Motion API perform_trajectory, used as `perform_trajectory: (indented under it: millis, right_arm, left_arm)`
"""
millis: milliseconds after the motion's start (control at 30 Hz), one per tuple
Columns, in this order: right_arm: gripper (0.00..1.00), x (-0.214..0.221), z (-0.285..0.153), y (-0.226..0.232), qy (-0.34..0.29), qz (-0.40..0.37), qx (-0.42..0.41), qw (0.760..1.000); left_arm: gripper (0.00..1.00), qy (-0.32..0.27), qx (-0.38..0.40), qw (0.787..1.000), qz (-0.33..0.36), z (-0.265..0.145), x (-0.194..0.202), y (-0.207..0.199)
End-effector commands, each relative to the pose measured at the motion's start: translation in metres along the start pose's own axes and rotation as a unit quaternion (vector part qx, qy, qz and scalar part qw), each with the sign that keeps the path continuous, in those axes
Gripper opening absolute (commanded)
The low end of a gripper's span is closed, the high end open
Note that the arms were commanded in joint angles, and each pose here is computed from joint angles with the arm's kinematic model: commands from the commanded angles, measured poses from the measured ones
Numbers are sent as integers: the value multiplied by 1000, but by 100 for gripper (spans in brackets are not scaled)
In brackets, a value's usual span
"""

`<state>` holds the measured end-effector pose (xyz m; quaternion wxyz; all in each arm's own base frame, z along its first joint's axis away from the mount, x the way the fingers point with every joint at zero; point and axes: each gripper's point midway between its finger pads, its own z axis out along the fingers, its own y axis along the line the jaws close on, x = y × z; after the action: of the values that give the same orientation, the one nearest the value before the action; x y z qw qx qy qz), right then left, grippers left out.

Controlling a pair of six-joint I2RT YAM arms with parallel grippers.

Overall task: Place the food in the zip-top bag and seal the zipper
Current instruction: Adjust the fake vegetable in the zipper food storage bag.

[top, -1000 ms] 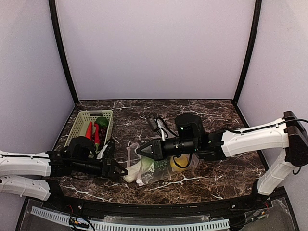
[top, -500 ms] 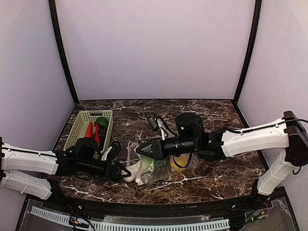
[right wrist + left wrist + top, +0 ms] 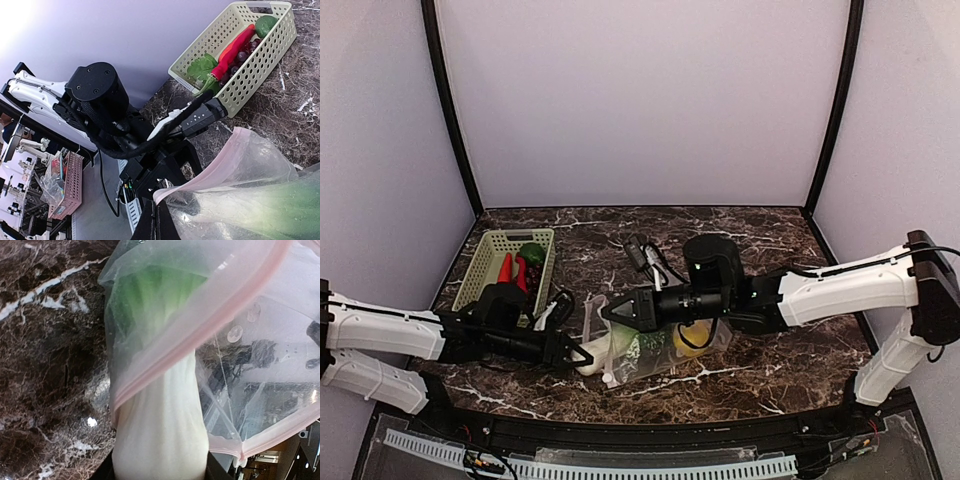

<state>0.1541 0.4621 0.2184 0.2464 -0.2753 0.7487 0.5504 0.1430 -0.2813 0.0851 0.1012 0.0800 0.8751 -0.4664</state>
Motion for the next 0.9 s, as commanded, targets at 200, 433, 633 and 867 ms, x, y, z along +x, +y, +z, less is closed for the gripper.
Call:
perform_trajectory:
  millis: [200, 433, 633, 867]
  right_arm:
    - [0, -12, 7, 7, -12, -15, -15, 1000]
    - [0, -20, 17, 11, -22, -25, -8, 999]
    - [0, -27, 24, 8, -43, -30, 18, 998]
    - [0, -33, 27, 4, -60, -33, 42, 997]
  left_arm:
    - [21, -61, 28, 997, 24, -20, -32, -41]
    - [19, -94, 32, 995, 19, -27, -48, -52]
    - [19, -99, 23, 995, 19, -24, -56, -57]
    - [21, -105, 20, 994, 13, -17, -63, -60]
